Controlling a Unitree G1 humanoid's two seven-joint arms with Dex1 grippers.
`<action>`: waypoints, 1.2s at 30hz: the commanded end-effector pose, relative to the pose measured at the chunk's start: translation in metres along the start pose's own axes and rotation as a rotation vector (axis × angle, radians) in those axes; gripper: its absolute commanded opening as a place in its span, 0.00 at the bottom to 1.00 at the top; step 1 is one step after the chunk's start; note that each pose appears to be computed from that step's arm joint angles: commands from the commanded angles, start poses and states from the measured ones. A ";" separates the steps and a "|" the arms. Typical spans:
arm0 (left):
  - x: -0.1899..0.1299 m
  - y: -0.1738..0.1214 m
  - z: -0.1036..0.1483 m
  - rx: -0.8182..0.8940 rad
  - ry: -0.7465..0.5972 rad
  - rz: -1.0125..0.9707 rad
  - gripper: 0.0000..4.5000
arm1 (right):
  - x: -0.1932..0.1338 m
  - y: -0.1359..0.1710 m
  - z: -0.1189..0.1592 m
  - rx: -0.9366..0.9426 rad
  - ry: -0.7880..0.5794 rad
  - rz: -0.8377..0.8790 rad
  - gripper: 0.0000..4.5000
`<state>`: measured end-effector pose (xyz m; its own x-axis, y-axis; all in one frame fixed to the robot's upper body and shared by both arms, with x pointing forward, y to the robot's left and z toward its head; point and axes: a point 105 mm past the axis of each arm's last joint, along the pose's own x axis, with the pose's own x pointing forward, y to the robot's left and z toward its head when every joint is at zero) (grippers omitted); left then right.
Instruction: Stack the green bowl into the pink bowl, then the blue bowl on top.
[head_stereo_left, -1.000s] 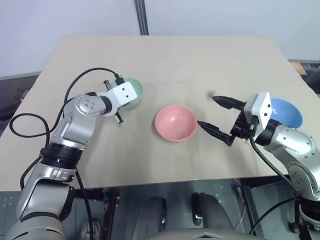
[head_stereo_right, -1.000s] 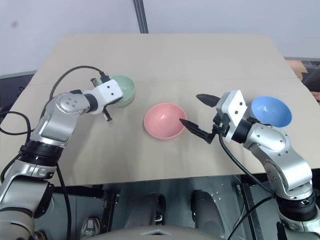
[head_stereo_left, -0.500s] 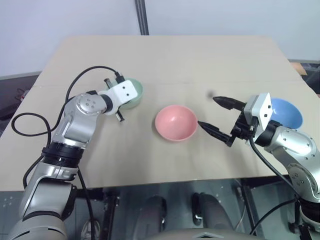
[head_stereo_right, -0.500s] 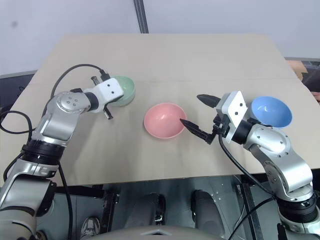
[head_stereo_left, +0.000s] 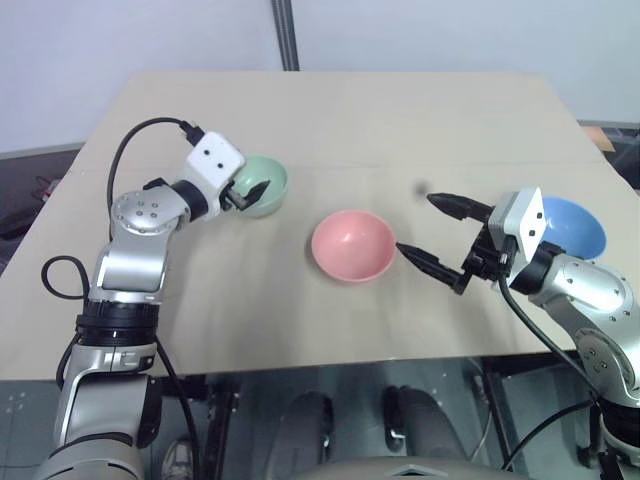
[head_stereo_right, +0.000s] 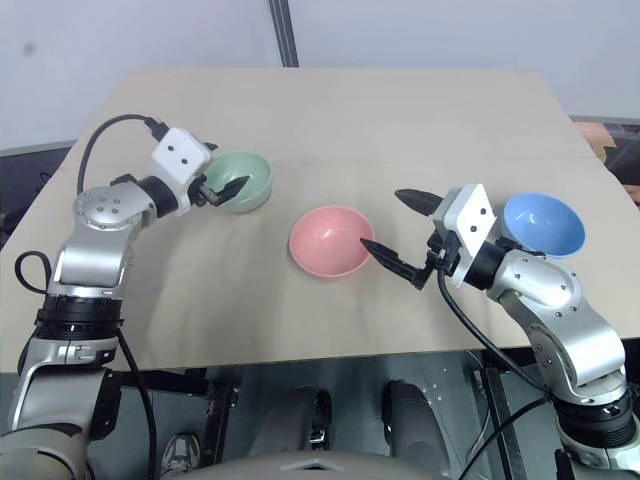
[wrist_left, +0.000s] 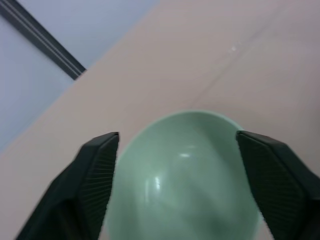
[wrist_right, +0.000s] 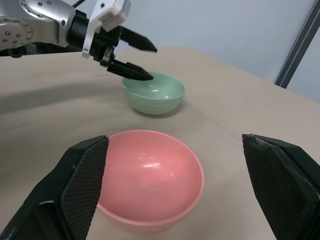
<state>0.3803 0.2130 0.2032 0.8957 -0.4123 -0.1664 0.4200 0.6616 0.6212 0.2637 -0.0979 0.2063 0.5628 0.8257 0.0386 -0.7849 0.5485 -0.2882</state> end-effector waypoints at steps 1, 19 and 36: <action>-0.005 0.001 0.012 0.068 -0.019 -0.006 0.43 | -0.001 0.000 0.009 -0.041 -0.033 0.000 1.00; -0.008 -0.013 0.011 0.127 0.094 -0.130 0.83 | 0.000 0.001 0.006 -0.054 -0.020 -0.009 1.00; 0.019 -0.032 -0.020 0.235 0.262 -0.185 0.42 | -0.001 0.001 0.004 -0.056 -0.008 -0.029 1.00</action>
<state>0.3822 0.2021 0.1514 0.8077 -0.3026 -0.5060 0.5894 0.4365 0.6798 0.2652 -0.0972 0.2017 0.5803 0.8139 0.0263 -0.7709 0.5595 -0.3045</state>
